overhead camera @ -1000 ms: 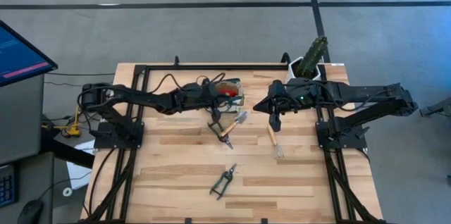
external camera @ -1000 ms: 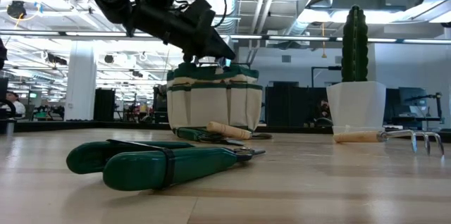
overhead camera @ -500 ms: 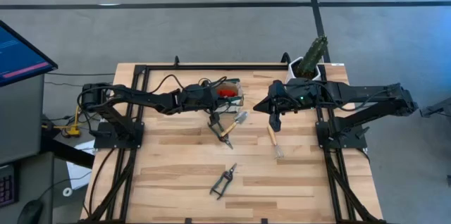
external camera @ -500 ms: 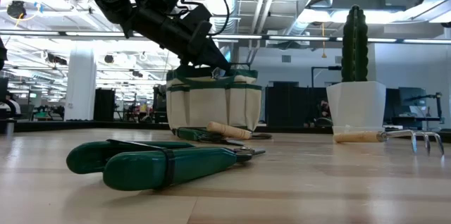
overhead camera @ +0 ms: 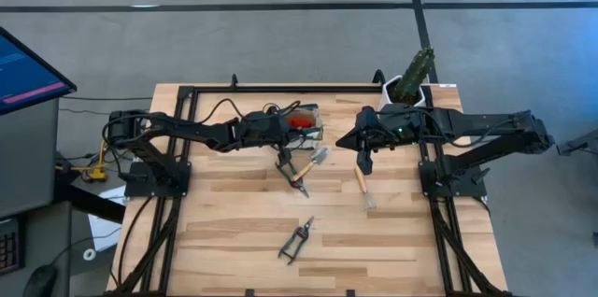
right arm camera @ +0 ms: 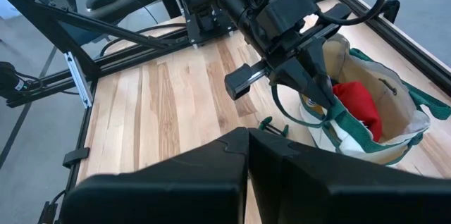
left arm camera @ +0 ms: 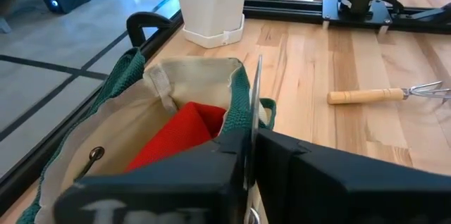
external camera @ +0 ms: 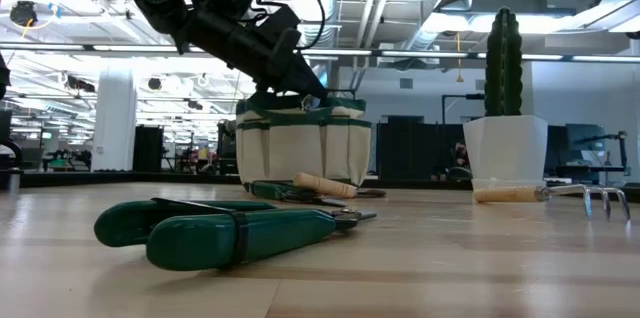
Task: Pick & Place Garden tools in Gardening bag
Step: Put the bottom brown trowel into the brown gardening bag, then put the brown hand rake into the brown gardening bag
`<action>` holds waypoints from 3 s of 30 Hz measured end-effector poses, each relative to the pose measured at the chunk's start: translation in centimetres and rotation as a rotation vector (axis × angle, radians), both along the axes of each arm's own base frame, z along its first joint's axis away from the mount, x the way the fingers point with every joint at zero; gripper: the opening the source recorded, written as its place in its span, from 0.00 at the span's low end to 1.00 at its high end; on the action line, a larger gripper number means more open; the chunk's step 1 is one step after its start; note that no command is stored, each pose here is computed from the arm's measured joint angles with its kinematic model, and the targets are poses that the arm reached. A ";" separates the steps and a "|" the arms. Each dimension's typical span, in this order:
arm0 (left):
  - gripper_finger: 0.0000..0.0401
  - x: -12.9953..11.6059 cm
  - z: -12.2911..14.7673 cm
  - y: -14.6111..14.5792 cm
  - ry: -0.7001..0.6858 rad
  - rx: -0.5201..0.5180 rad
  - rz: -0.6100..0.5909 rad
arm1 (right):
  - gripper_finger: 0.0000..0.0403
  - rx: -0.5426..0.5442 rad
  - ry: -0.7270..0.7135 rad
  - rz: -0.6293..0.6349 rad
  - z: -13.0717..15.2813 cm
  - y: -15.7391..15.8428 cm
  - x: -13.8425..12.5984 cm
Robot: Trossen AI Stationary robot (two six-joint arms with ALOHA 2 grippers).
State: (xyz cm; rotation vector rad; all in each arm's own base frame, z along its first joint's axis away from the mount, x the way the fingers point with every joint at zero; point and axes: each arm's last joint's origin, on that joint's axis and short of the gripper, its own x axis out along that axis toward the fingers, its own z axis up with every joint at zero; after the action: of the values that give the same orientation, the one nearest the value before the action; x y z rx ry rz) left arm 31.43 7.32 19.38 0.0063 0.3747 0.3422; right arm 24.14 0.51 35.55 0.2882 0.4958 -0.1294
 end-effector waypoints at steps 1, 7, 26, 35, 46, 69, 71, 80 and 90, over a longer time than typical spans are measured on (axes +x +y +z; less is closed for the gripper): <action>0.05 0.0 0.1 0.0 -0.005 0.000 -0.002 | 0.00 0.001 0.000 0.001 0.0 0.0 0.0; 0.17 -0.3 1.2 -0.1 -0.044 0.002 -0.019 | 0.00 0.019 -0.001 0.001 0.0 0.1 0.0; 0.30 -6.8 12.7 -2.6 -0.476 0.075 -0.121 | 0.00 0.028 -0.002 -0.001 0.0 0.1 0.0; 0.12 -9.0 14.9 -5.1 -0.565 0.068 -0.222 | 0.00 0.028 -0.005 -0.001 0.0 0.1 0.0; 0.01 -8.8 14.3 -5.8 -0.514 -0.018 -0.221 | 0.00 0.028 -0.002 0.038 0.0 1.0 0.0; 0.00 -8.8 14.3 -7.5 -0.517 -0.040 -0.289 | 0.00 0.124 0.080 -0.015 -0.7 3.6 -0.8; 0.00 -8.8 14.3 -7.5 -0.517 -0.041 -0.292 | 0.00 0.137 0.111 -0.049 -1.0 3.8 -1.1; 0.00 -8.8 14.3 -7.6 -0.517 -0.041 -0.280 | 0.00 0.279 0.219 -0.225 -2.0 4.8 -2.3; 0.00 -8.8 14.3 -7.6 -0.517 -0.040 -0.278 | 0.00 0.465 0.360 -0.418 -3.2 5.7 -3.7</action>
State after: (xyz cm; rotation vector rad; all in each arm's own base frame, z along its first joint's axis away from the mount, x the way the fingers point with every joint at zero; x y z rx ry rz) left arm 22.65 -0.31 33.67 -0.0680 -0.1330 0.0529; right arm 20.40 6.25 32.33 0.8327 0.8187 -0.4810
